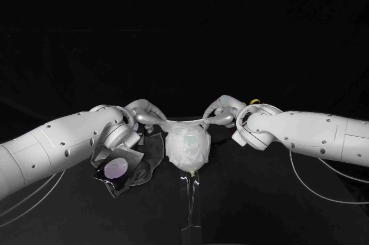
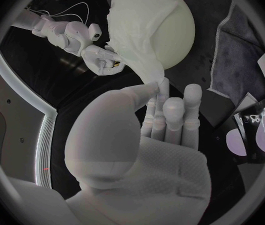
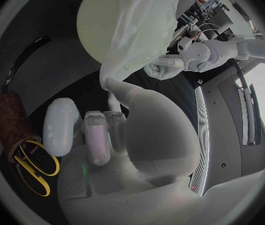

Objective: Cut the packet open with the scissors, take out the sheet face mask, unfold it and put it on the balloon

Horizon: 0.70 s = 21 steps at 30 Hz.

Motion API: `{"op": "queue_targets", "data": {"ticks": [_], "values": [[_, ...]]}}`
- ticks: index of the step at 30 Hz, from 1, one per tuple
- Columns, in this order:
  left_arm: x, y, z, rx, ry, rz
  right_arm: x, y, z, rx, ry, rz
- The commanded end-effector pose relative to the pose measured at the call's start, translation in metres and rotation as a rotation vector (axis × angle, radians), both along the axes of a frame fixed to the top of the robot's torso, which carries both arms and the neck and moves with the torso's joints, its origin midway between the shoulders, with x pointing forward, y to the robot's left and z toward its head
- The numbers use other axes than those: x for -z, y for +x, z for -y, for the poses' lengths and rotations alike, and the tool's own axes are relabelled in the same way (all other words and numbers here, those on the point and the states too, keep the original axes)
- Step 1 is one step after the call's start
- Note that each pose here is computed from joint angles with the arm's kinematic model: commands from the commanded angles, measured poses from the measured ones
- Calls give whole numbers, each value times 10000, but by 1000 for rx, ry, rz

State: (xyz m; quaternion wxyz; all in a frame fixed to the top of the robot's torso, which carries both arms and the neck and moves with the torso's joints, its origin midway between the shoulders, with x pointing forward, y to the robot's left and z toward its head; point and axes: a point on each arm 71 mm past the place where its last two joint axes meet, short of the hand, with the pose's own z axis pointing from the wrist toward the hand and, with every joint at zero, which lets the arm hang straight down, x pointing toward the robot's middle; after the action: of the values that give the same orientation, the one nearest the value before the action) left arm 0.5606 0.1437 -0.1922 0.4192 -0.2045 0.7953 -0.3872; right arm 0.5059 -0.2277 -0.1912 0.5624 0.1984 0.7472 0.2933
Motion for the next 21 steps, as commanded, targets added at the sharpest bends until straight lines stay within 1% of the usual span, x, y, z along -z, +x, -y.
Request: {"op": "queue_targets", "data": {"ticks": [1,8,14,21], "values": [[7,19,-5,-24,-9,-8,37,2,5,-6,-24,-34],[33,28,14,-27,-11,-15,62,14,34,13,-38,-39],[53,36,32,-37,-18,-20,65,23,47,31,-25,-29],[117,33,24,-39,28,-64,67,31,50,42,-7,-27]]}}
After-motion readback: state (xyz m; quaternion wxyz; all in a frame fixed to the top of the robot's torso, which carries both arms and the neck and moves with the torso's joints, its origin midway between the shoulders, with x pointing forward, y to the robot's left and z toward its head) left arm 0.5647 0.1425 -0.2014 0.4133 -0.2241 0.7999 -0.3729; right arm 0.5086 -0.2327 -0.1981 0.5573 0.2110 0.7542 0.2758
